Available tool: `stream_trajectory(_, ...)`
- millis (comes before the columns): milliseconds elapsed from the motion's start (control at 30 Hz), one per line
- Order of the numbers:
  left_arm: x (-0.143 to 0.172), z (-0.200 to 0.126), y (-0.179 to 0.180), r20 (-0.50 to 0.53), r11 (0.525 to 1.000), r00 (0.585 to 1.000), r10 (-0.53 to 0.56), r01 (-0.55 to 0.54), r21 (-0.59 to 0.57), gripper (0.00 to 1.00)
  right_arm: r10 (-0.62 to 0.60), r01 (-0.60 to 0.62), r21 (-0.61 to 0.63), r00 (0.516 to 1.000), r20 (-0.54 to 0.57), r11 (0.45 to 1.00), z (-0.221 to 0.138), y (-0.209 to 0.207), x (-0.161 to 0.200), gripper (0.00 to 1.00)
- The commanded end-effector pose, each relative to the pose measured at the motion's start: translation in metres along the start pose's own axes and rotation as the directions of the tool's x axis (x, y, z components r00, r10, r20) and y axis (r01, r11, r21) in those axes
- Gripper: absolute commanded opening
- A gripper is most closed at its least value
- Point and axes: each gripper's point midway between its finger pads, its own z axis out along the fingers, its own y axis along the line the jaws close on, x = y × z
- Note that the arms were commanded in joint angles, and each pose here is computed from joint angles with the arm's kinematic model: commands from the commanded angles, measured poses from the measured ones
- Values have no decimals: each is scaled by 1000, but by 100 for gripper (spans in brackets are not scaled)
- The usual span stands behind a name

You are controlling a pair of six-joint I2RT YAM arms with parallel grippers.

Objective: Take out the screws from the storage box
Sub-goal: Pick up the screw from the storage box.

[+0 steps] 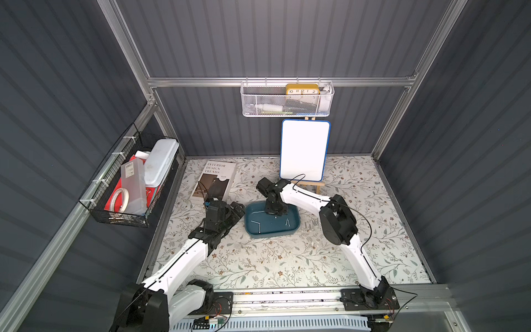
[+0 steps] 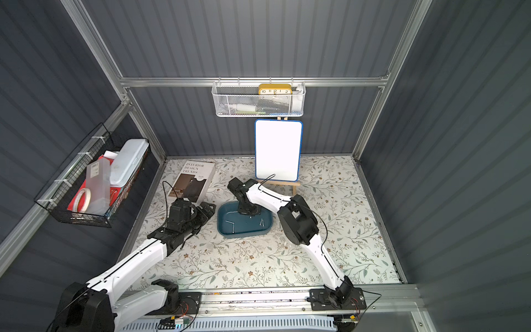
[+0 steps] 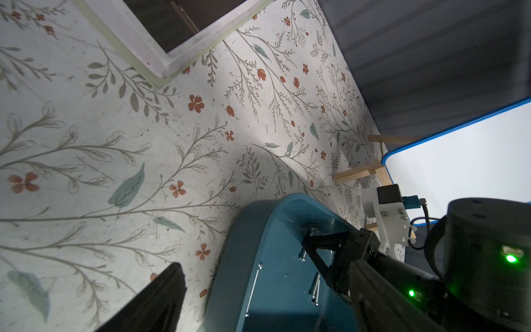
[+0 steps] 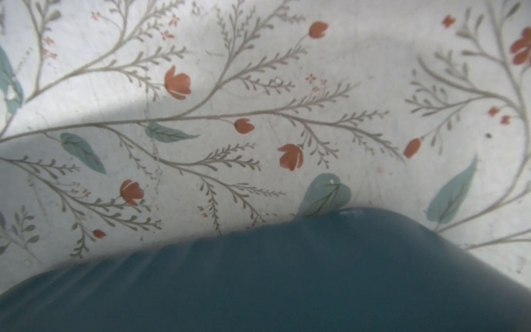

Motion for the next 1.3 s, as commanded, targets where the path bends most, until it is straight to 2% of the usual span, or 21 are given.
stream_trajectory(0,-3,-5,-1,11,1000,1000,-7,7,-2,93,-28,28,1,999,-20,1000,-10,-2,9,1)
stream_trajectory(267,-5,-10,-5,16,1000,1000,-2,2,14,93,-55,55,-12,998,27,998,-38,0,10,1)
stream_trajectory(533,-5,-11,-5,14,1000,1000,8,-8,15,93,-63,63,-2,997,39,998,-53,-10,14,1)
stream_trajectory(767,-4,-5,-8,0,999,999,39,-39,20,92,-55,57,-23,994,94,998,-86,-28,15,1)
stream_trajectory(1033,-2,-1,-7,-13,998,998,61,-61,9,93,-19,19,2,986,166,1000,-121,-77,27,1)
stream_trajectory(1267,4,4,-8,-41,997,996,75,-74,28,93,11,-18,35,986,169,999,-125,-131,49,1)
